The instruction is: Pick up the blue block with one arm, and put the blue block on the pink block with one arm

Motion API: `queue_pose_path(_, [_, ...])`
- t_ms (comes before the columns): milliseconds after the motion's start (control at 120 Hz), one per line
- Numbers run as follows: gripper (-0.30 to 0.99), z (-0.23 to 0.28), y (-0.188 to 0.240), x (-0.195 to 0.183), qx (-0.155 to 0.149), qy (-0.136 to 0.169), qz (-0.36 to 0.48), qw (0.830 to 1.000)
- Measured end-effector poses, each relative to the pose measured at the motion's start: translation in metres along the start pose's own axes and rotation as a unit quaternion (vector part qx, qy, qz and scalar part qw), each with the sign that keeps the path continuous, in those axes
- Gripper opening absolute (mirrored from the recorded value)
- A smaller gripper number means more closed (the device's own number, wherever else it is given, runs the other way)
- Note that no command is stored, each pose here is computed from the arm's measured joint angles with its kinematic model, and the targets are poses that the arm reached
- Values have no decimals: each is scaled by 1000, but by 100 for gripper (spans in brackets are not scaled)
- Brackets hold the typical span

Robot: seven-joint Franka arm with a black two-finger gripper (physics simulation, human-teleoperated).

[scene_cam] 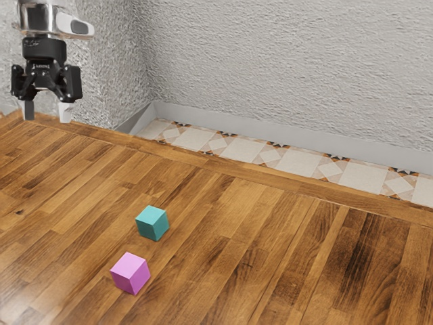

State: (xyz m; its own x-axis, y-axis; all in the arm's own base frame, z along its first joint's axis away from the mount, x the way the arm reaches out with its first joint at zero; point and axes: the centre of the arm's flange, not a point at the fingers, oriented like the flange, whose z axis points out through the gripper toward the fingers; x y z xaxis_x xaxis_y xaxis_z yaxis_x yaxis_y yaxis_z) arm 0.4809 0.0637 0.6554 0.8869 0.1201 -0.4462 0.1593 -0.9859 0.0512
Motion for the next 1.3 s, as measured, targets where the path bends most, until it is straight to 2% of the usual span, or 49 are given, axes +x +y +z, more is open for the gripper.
queue_pose_path(75, [69, 2, -18, 36, -8, 50, -22, 998])
queue_pose_path(150, [69, 15, -15, 71, -4, 76, -27, 997])
queue_pose_path(267, [69, 112, 15, 92, 1, 76, 2, 997])
queue_pose_path(325, [69, 156, 26, 115, 14, 91, 13, 996])
queue_pose_path(442, [69, 213, 36, 180, 47, 131, 25, 990])
queue_pose_path(558, [69, 229, 10, 216, 45, 183, 9, 982])
queue_pose_path(717, [69, 234, 39, 231, 40, 229, 36, 972])
queue_pose_path(850, [69, 266, 43, 228, 27, 226, 35, 973])
queue_pose_path(1017, [69, 270, 46, 230, 19, 239, 34, 970])
queue_pose_path(1300, [69, 288, 41, 235, 18, 233, 29, 972])
